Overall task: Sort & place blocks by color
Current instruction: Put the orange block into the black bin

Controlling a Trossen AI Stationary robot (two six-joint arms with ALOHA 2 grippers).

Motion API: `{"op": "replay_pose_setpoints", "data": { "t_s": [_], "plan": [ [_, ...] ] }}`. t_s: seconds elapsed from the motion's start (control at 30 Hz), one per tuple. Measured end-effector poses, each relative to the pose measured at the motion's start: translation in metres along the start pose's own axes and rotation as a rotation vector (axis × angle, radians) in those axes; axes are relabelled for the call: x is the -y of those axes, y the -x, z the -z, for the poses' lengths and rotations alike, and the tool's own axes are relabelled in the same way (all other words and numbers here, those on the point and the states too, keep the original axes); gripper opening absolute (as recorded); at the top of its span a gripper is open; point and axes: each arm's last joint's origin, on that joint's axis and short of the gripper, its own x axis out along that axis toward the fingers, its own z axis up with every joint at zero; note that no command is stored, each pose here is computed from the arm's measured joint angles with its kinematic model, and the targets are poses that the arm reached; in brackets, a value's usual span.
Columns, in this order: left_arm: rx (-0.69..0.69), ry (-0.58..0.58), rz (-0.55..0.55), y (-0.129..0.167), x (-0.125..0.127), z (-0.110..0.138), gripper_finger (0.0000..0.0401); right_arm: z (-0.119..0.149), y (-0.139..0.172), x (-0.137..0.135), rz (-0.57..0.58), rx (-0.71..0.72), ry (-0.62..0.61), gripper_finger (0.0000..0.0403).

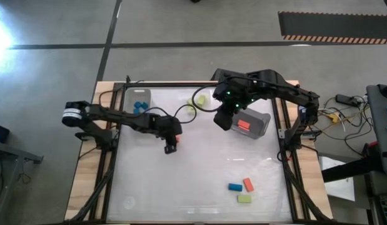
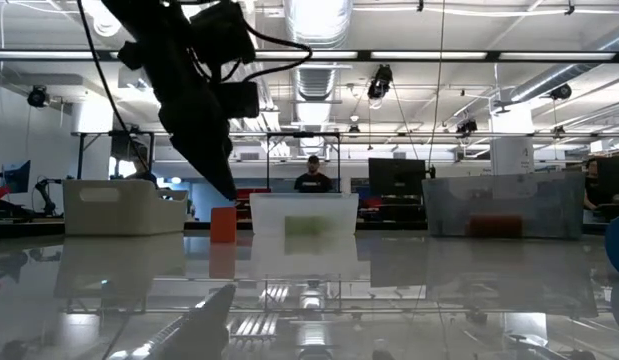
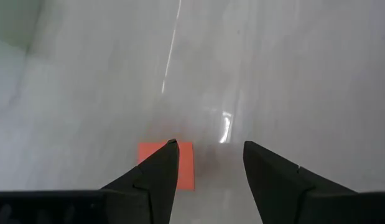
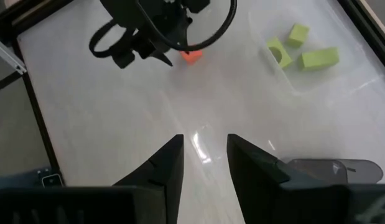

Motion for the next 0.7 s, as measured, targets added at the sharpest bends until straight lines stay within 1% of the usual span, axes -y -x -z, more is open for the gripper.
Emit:
{"op": "replay_pose_setpoints", "data": {
  "t_s": [0.33,0.43,0.57,0.7],
  "plan": [
    [-0.055,0.018,-0.048,-0.019,-0.002,0.008,0.0164,0.000,-0.002,0.000,0.003,-0.005,0.005,0.0112],
    [-0.064,0.017,-0.060,-0.023,-0.002,0.009,0.0157,0.000,-0.003,0.000,0.005,-0.008,0.007,0.0112],
    [-0.074,0.026,-0.077,-0.025,-0.003,0.010,0.0123,0.000,-0.005,0.001,0.007,-0.014,0.008,0.0112],
    [-0.066,0.065,-0.080,-0.025,-0.003,0.009,0.0072,0.001,-0.006,0.001,0.009,-0.019,0.009,0.0112]
  ]
}}
